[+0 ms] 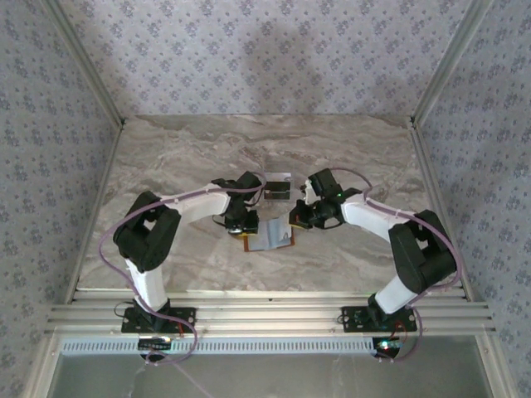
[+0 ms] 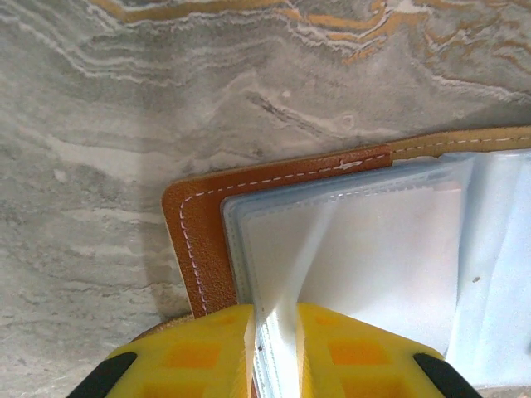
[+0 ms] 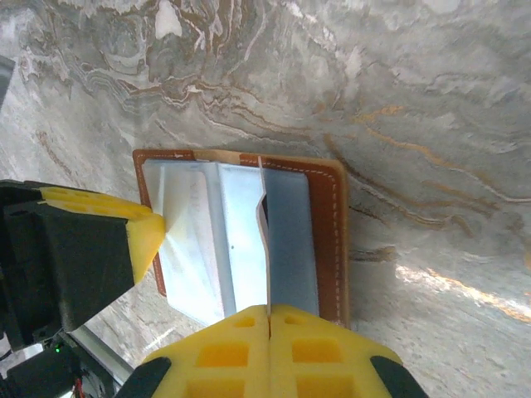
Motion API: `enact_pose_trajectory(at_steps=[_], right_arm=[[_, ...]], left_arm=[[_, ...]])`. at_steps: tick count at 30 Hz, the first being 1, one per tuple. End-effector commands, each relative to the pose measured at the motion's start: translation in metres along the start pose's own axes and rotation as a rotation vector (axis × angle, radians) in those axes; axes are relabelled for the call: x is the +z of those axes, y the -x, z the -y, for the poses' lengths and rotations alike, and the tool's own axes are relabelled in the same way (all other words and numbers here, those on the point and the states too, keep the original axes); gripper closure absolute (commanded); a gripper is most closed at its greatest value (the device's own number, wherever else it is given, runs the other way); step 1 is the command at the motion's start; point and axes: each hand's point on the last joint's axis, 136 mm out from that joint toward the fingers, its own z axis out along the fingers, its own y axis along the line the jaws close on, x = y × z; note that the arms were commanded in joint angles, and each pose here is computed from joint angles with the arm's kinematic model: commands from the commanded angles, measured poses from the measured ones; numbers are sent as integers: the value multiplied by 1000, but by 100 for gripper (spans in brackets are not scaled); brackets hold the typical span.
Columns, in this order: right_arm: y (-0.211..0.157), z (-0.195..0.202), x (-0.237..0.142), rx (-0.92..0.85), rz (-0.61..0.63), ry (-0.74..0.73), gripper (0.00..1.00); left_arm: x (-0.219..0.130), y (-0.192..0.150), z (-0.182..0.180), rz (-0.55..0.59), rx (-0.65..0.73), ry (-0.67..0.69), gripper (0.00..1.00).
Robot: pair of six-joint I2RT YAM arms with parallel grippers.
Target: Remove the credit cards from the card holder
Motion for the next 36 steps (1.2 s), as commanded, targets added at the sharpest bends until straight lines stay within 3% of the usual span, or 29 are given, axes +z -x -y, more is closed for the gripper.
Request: enact_pose_trajectory(at_steps=[1, 8, 15, 21, 36], right_arm=[[11, -5, -19, -75, 31, -33, 100], [32, -18, -42, -390, 57, -88, 100], [48, -24, -56, -867, 4, -164, 100], [60, -17, -59, -1168, -108, -213, 100], [115, -32, -53, -1481, -268, -220, 100]], left_arm=[[-2, -11, -20, -23, 3, 71, 79], [-13, 0, -6, 14, 17, 16, 77], [-28, 9, 7, 54, 22, -33, 75], [-38, 11, 9, 90, 6, -58, 75], [-58, 2, -38, 169, -130, -108, 76]])
